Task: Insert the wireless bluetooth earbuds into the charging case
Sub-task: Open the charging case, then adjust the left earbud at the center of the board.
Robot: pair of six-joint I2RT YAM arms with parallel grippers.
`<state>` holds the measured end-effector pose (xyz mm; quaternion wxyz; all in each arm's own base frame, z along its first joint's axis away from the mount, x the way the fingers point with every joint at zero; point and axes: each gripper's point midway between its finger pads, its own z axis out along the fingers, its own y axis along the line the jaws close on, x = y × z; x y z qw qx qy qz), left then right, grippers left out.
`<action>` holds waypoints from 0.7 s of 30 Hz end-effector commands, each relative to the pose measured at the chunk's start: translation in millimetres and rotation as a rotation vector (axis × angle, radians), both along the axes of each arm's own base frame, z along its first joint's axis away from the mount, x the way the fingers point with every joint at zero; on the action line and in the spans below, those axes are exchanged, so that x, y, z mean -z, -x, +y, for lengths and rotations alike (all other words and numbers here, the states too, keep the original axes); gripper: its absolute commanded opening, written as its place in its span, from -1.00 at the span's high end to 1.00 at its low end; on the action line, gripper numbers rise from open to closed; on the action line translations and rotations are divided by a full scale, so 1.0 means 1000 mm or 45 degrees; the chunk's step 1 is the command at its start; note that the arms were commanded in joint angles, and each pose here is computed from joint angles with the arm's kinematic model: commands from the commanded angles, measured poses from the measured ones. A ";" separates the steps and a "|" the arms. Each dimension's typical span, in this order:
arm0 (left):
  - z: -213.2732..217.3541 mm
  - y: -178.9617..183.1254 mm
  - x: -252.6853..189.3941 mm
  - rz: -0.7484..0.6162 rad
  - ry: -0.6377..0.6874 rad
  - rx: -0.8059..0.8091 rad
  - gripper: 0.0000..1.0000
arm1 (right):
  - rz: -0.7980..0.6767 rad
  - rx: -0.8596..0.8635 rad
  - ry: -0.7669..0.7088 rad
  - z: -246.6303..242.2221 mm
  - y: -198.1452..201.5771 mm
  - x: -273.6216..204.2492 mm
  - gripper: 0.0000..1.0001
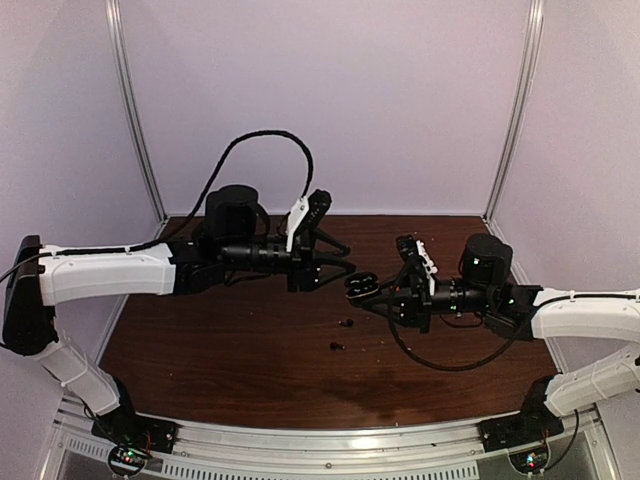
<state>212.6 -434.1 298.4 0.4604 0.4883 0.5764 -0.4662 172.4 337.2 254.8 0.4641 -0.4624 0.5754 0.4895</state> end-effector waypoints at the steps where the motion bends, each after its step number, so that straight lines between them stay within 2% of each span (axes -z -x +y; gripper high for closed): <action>1: 0.002 0.000 -0.014 -0.050 0.054 -0.001 0.04 | -0.039 -0.028 -0.033 0.002 0.004 -0.013 1.00; 5: 0.004 0.001 -0.016 -0.065 0.066 -0.006 -0.05 | -0.031 -0.011 -0.035 0.001 0.002 -0.012 1.00; 10: 0.022 -0.011 -0.031 -0.070 0.120 -0.095 -0.33 | 0.005 0.022 -0.048 -0.002 -0.002 -0.010 1.00; 15: 0.049 -0.029 -0.039 -0.077 0.152 -0.215 -0.44 | 0.041 0.046 -0.077 -0.009 -0.007 -0.010 1.00; 18: 0.054 -0.034 -0.026 -0.103 0.088 -0.250 -0.47 | 0.049 0.066 -0.093 -0.013 -0.011 -0.012 1.00; 21: 0.055 -0.044 0.013 -0.063 -0.082 -0.302 -0.38 | 0.057 0.108 -0.102 -0.020 -0.017 -0.013 1.00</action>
